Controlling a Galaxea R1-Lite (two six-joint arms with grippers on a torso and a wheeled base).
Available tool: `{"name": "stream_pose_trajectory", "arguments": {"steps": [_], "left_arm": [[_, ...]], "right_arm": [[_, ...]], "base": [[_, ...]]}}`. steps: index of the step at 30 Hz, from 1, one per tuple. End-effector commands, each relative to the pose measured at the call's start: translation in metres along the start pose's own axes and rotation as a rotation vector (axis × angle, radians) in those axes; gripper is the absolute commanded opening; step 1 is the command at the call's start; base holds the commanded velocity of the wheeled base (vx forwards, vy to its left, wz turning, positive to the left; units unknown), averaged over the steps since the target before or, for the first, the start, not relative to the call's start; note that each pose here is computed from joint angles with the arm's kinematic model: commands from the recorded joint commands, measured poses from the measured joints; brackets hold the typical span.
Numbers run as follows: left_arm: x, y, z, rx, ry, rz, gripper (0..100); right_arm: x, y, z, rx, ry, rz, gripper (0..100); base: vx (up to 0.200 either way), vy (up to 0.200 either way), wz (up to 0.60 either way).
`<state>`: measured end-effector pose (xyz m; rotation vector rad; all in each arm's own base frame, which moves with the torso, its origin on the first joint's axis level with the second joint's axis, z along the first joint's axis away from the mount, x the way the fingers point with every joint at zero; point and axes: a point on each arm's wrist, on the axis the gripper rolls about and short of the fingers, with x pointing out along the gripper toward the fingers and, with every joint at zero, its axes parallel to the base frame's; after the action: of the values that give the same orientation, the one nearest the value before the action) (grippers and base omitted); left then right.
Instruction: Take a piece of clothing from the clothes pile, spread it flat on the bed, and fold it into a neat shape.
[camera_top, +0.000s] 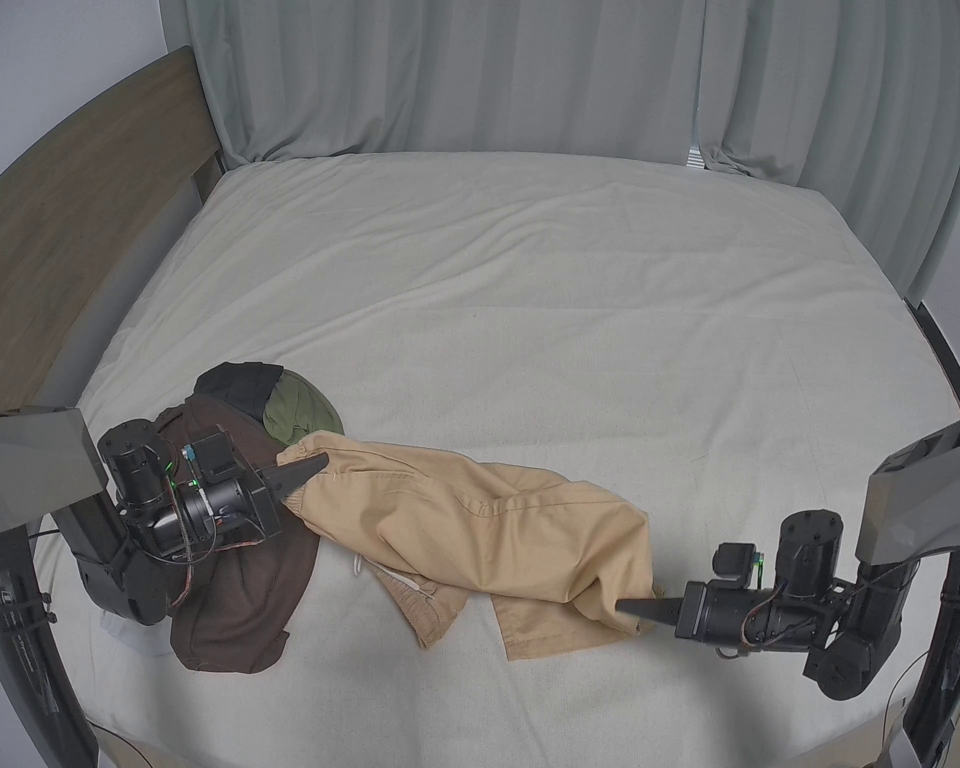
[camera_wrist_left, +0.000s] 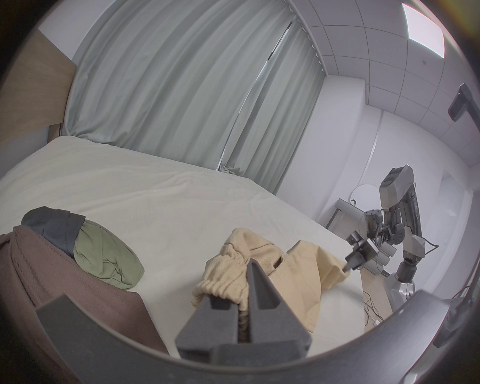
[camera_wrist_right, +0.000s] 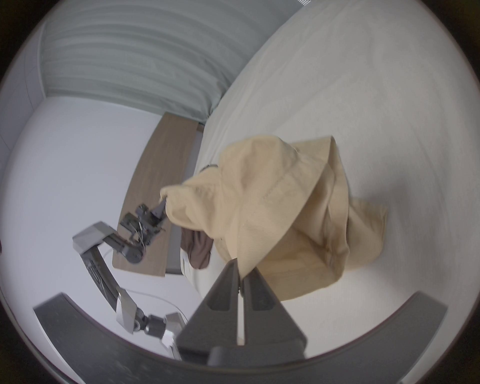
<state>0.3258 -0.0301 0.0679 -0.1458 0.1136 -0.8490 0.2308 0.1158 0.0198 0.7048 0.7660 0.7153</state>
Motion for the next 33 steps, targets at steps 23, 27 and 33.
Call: {"name": "stream_pose_trajectory", "arguments": {"steps": [23,27,33], "left_arm": [[-0.003,0.006,-0.002,-0.003,0.0,0.017,0],[-0.003,0.005,-0.002,-0.005,0.001,0.014,0],[-0.003,0.005,-0.002,-0.003,0.001,0.014,0]], "right_arm": [[0.01,-0.023,0.008,-0.052,-0.021,-0.039,100],[0.009,-0.025,0.023,-0.037,-0.092,-0.045,100],[0.016,-0.023,0.034,0.001,-0.153,-0.046,100]], "base": [[0.0,0.0,0.0],[0.0,0.0,0.0],[0.0,0.0,0.0]]}}
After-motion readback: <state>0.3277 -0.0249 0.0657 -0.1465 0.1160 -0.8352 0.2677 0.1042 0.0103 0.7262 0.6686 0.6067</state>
